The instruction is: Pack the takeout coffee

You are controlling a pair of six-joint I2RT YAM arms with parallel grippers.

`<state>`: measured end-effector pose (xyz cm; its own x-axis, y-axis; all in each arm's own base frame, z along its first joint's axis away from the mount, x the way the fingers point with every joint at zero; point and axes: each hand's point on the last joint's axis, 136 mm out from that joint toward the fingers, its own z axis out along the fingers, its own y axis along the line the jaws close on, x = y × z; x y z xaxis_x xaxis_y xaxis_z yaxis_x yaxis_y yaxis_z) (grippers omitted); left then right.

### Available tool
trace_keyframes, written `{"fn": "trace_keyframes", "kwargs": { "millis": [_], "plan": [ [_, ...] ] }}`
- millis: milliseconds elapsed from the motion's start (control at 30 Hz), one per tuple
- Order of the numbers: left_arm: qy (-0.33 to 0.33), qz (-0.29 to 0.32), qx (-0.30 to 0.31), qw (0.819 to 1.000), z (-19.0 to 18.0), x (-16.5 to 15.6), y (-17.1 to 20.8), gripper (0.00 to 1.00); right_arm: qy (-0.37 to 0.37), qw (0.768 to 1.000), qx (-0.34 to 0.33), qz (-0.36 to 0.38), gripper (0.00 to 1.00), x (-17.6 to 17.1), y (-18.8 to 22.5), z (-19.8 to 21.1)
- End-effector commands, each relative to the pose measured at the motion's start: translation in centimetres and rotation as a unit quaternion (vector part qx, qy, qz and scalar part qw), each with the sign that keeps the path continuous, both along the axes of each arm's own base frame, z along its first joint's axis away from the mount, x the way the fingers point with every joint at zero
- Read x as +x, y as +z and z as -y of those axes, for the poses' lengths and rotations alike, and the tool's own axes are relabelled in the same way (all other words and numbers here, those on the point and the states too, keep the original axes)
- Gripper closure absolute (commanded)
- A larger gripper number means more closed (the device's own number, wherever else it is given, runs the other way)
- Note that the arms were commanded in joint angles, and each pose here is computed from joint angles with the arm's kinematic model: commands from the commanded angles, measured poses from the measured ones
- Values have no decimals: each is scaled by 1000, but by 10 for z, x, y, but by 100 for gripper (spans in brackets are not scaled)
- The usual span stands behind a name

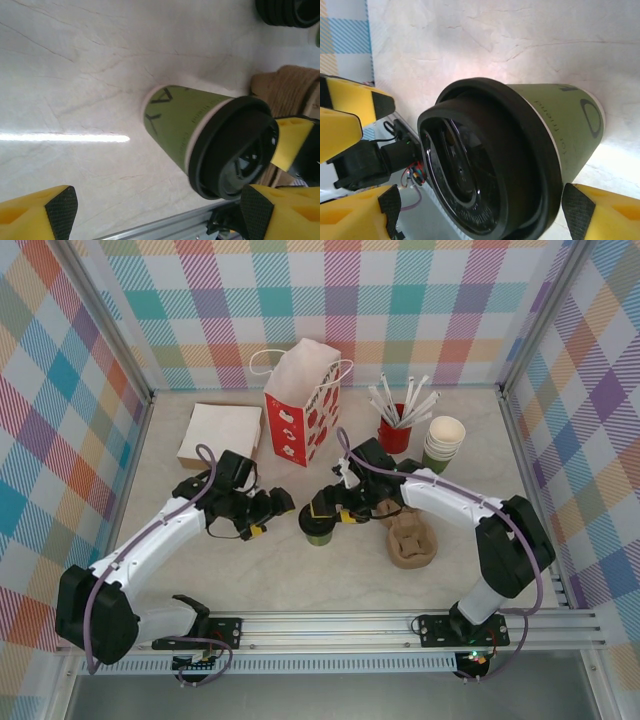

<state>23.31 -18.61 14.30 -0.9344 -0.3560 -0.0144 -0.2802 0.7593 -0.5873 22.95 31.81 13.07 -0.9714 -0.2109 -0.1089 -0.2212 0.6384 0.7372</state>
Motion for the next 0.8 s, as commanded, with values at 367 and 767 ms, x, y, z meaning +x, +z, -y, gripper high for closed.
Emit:
{"fn": "trace_keyframes", "kwargs": {
  "millis": [367, 767],
  "plan": [
    [-32, -17, -75, 997, 29, -15, -3, 18, -6, 999, -32, 27, 32, -1, 10, 13],
    [-55, -41, -41, 997, 38, -19, -28, 22, -8, 997, -74, 24, 47, 13, 0, 12]
  ]
}}
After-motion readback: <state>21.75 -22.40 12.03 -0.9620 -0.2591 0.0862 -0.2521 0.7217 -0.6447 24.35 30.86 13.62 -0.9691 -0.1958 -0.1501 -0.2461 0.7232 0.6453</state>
